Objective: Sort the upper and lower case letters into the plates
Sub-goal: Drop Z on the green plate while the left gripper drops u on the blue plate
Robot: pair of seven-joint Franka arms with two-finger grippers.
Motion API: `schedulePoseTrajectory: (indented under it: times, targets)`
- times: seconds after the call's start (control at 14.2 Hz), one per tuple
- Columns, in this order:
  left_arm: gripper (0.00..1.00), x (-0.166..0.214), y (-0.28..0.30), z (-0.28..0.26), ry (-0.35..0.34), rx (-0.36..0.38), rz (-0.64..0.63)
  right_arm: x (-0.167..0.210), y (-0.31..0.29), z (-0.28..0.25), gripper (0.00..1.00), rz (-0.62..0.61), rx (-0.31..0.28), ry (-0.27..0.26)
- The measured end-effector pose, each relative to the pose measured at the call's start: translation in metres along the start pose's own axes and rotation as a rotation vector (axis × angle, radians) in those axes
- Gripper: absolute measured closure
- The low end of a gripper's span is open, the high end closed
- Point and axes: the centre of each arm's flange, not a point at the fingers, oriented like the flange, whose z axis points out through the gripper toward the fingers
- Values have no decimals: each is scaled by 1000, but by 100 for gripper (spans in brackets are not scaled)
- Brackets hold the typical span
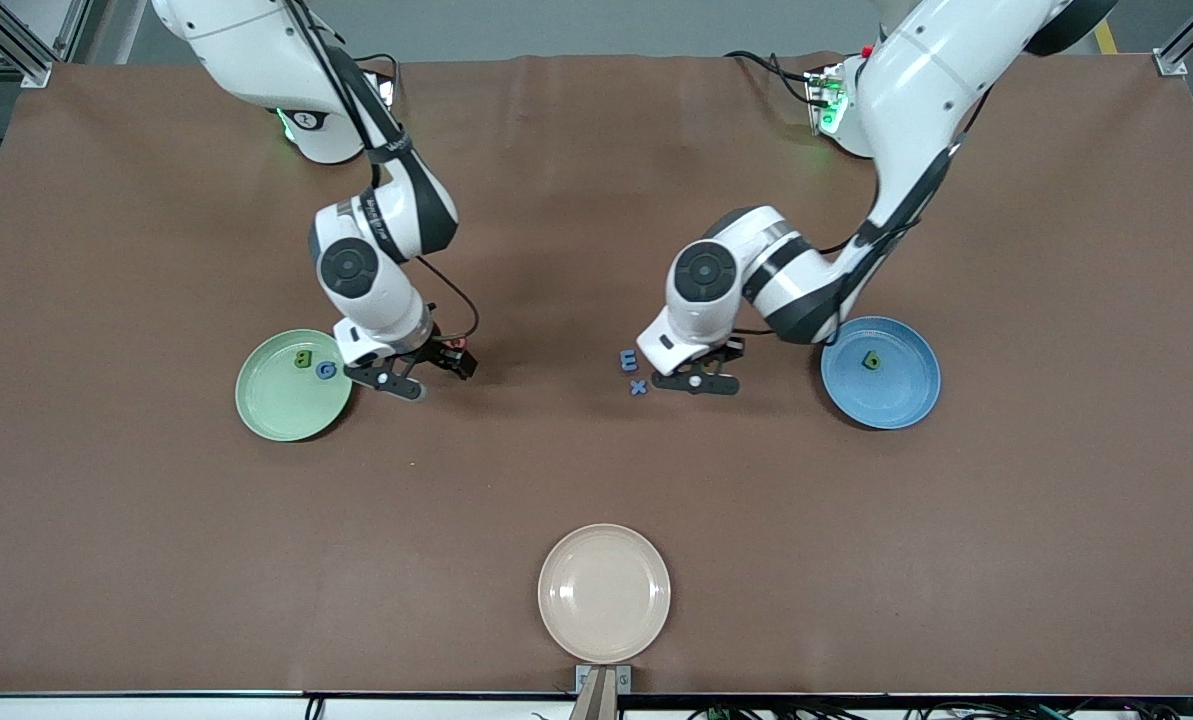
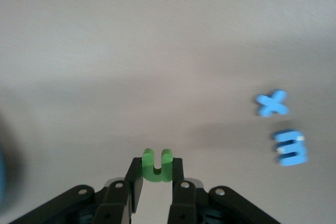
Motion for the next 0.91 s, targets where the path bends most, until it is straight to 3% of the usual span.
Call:
schedulePoseTrajectory:
  times: [0.28,0.42,0.49,0.7,0.77,0.91]
  targets:
    - [74,6,-106,-5,-23,34,13,-19,-12,28,0,-28,-10,4]
    - [74,6,-155,9,-26,44,30,-17,-10,28,10,-22,-11,6]
    - [74,4,-177,16,-25,39,43,-16,-9,28,10,-15,-13,7]
    - [74,-5,-236,38,-14,16,90,-15,-8,29,33,5,-17,4]
    - [74,-8,-252,45,-8,11,105,-15,-8,29,34,6,-18,3]
    - [74,-15,-274,57,0,8,130,-14,-7,27,55,8,-17,4]
